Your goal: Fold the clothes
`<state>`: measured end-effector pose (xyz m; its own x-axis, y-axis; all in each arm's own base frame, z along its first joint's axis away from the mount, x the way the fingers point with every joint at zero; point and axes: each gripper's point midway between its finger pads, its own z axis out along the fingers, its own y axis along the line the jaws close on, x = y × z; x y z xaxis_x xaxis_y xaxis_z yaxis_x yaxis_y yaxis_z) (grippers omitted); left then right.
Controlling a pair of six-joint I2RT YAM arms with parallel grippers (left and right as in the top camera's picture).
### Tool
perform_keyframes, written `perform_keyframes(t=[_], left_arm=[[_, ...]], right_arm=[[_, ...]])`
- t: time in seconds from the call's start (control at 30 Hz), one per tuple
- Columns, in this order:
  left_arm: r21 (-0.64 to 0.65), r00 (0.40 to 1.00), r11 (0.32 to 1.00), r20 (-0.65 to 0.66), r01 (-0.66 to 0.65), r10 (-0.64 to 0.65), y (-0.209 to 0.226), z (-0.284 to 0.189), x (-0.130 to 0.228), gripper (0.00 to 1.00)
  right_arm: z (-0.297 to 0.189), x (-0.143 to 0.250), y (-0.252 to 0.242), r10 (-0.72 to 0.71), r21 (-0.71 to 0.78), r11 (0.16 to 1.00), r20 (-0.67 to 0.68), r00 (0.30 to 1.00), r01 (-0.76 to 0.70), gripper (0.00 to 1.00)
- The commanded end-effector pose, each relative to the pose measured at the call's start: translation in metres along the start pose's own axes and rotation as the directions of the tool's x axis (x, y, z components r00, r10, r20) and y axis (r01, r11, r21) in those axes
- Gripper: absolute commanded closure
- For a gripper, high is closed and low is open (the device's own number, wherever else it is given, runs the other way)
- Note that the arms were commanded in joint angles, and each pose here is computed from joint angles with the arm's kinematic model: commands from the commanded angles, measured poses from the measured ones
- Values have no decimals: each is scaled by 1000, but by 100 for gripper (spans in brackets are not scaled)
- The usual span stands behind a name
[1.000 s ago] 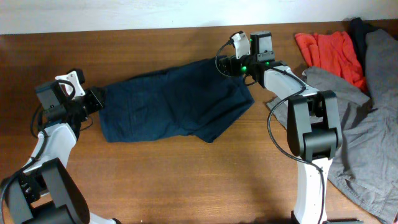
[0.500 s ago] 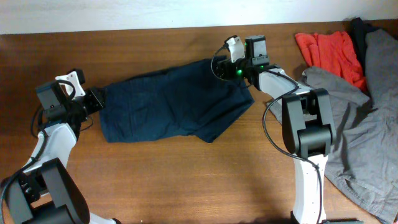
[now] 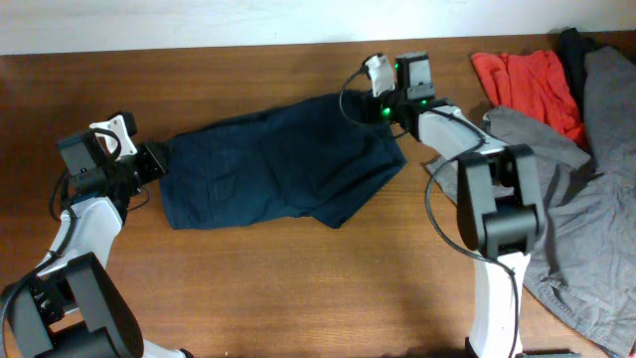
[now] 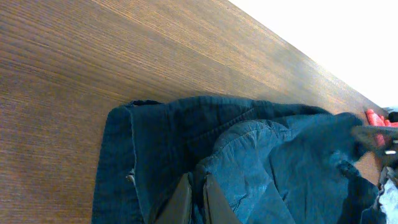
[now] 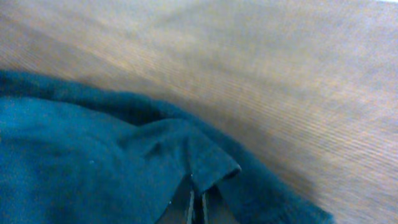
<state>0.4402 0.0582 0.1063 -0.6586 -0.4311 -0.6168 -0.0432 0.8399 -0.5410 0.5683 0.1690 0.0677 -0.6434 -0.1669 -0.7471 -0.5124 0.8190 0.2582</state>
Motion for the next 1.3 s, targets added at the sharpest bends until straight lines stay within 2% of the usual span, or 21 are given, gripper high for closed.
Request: perform_keyframes(t=[0.0, 0.17, 0.3, 0.5, 0.6, 0.93, 0.97, 1.03, 1.1, 1.17, 1.2, 1.27], left_arm=[[19, 1000, 1000, 19, -24, 23, -7, -4, -9, 99], [19, 1000, 1000, 16, -22, 21, -7, -4, -8, 99], [16, 1000, 1000, 3, -13, 13, -6, -4, -5, 100], [16, 1000, 1000, 0, -11, 11, -6, -4, -4, 99], [16, 1000, 1000, 0, -11, 11, -6, -4, -4, 99], [15, 1000, 1000, -1, -10, 10, -6, -4, -4, 99], [15, 1000, 1000, -2, -9, 9, -6, -4, -4, 99], [15, 1000, 1000, -3, -8, 9, -6, -4, -4, 99], [15, 1000, 1000, -2, -9, 9, -6, -4, -4, 99], [15, 1000, 1000, -3, -8, 8, -6, -4, -3, 99], [15, 1000, 1000, -2, -9, 9, -6, -4, -4, 99], [15, 1000, 1000, -3, -8, 8, -6, -4, -3, 99]], right_arm=[[-69, -76, 22, -58, 15, 998, 148, 987, 57, 96], [-88, -87, 32, -66, 16, 998, 161, 985, 64, 96], [-85, -71, 31, -34, 11, 999, 100, 994, 33, 95], [-81, -54, 13, -8, 100, 995, 38, 999, 4, 94], [-82, -51, 6, -2, 145, 989, 22, 1000, -1, 90], [-82, -51, 5, -9, 146, 989, 23, 1000, 5, 83], [-82, -51, 5, -8, 146, 989, 22, 1000, 5, 83], [-82, -51, 5, -8, 146, 989, 22, 1000, 5, 96], [-82, -51, 5, -10, 147, 989, 25, 1000, 6, 96], [-80, -52, 4, -13, 147, 989, 30, 999, 8, 68], [-77, -53, 3, -17, 148, 989, 37, 999, 11, 57], [-68, -50, -2, -20, 148, 989, 43, 999, 13, 46]])
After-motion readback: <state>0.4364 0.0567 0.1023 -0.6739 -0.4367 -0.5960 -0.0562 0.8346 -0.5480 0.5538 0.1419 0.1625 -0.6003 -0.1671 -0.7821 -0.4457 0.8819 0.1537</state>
